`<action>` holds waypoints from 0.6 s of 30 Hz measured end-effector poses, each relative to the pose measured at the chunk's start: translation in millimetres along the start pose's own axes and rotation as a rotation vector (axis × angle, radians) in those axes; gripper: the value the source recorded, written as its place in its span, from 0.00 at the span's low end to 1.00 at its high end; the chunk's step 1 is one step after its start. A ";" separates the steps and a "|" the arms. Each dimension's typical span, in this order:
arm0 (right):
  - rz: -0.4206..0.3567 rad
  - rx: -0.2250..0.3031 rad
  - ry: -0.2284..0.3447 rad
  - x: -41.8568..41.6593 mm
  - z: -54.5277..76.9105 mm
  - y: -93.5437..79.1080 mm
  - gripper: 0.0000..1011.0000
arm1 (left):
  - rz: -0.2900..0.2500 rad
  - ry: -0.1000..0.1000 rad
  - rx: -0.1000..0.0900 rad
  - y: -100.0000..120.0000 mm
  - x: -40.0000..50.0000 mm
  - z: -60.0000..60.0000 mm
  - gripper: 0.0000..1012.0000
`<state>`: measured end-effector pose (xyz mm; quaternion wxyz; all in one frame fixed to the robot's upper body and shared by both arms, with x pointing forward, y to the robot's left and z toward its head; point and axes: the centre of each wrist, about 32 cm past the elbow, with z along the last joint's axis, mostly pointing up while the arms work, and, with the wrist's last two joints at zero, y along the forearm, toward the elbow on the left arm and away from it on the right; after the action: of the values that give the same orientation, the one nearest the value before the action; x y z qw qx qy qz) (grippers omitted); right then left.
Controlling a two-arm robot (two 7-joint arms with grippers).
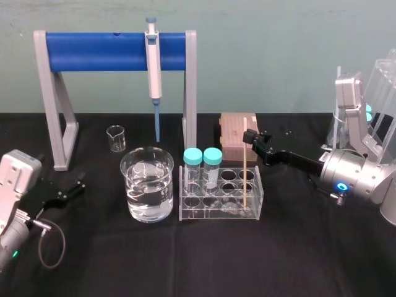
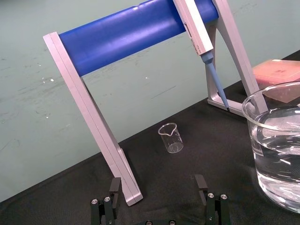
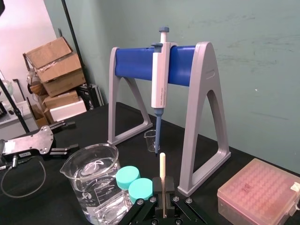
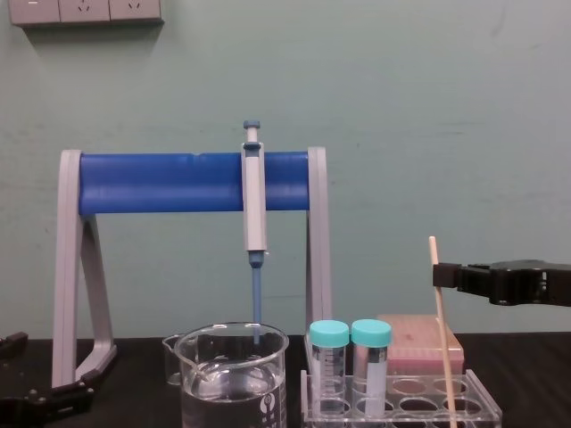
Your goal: Hold the thermometer with one hand and immerse one end into the beaker, then reinsert it into the test tube rack.
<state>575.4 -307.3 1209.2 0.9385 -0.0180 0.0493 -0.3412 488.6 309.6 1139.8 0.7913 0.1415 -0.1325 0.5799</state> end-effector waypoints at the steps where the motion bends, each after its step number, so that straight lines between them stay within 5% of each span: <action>1: -0.001 -0.001 0.000 0.2 0.1 0.0 0.04 | 0.000 0.000 0.000 0.0 0.0 0.0 0.99; 18: -0.002 -0.008 -0.004 0.4 1.0 0.2 0.04 | 0.000 0.000 0.000 0.0 0.0 0.0 0.99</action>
<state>576.0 -307.4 1210.1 0.9383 -0.0225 0.0486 -0.3417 488.6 309.6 1139.8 0.7913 0.1414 -0.1325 0.5799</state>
